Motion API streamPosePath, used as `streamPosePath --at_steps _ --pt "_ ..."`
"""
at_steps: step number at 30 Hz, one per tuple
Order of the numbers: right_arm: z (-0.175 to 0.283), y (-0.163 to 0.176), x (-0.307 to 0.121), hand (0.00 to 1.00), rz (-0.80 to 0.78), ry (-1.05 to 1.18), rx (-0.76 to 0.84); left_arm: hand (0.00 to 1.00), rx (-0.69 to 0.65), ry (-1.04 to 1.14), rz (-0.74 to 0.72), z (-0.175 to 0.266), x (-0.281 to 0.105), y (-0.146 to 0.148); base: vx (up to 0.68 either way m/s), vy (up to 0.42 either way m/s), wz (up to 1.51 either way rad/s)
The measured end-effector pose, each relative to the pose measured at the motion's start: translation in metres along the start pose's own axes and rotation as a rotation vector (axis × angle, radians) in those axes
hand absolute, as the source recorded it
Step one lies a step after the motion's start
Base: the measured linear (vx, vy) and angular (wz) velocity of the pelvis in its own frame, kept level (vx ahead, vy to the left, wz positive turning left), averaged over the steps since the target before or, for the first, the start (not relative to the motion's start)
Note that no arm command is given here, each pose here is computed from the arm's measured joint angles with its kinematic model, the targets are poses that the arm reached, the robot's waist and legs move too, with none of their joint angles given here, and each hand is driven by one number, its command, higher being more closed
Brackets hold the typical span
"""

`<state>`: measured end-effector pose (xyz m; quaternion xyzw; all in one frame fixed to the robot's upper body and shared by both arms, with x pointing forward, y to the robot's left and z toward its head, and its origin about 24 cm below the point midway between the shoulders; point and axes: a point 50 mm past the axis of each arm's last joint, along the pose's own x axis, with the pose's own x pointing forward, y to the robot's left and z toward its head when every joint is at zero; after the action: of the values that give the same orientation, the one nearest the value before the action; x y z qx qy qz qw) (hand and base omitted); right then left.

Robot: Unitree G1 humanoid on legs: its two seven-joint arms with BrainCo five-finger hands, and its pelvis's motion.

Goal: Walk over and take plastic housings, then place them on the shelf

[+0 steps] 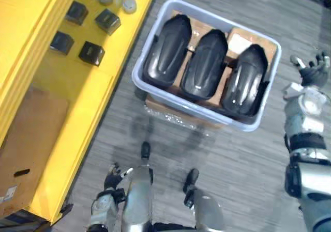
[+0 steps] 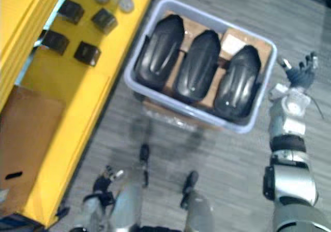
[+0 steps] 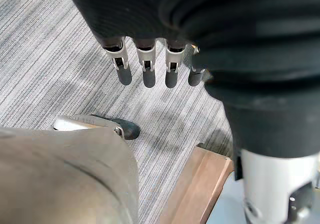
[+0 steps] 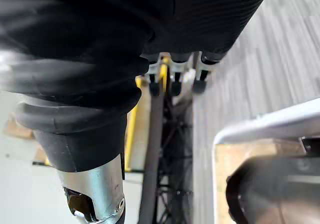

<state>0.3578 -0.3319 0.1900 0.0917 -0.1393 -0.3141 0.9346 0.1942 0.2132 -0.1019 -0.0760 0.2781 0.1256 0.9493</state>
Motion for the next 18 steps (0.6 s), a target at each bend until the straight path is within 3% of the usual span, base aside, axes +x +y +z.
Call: streamPosePath --at_steps 5,14,18 --pt "-0.007 -0.007 -0.003 0.0 -0.011 0.016 -0.014 0.0 0.0 -0.001 0.0 0.0 0.0 0.0 0.0 -0.004 0.02" --pt "-0.061 -0.076 -0.033 0.0 -0.161 0.188 -0.1 0.0 -0.051 0.018 0.021 -0.002 0.0 -0.001 0.0 0.016 0.0" --pt "-0.07 -0.09 -0.036 0.0 -0.226 0.239 -0.165 0.0 -0.104 0.049 0.04 -0.008 -0.001 -0.002 -0.03 0.029 -0.07"
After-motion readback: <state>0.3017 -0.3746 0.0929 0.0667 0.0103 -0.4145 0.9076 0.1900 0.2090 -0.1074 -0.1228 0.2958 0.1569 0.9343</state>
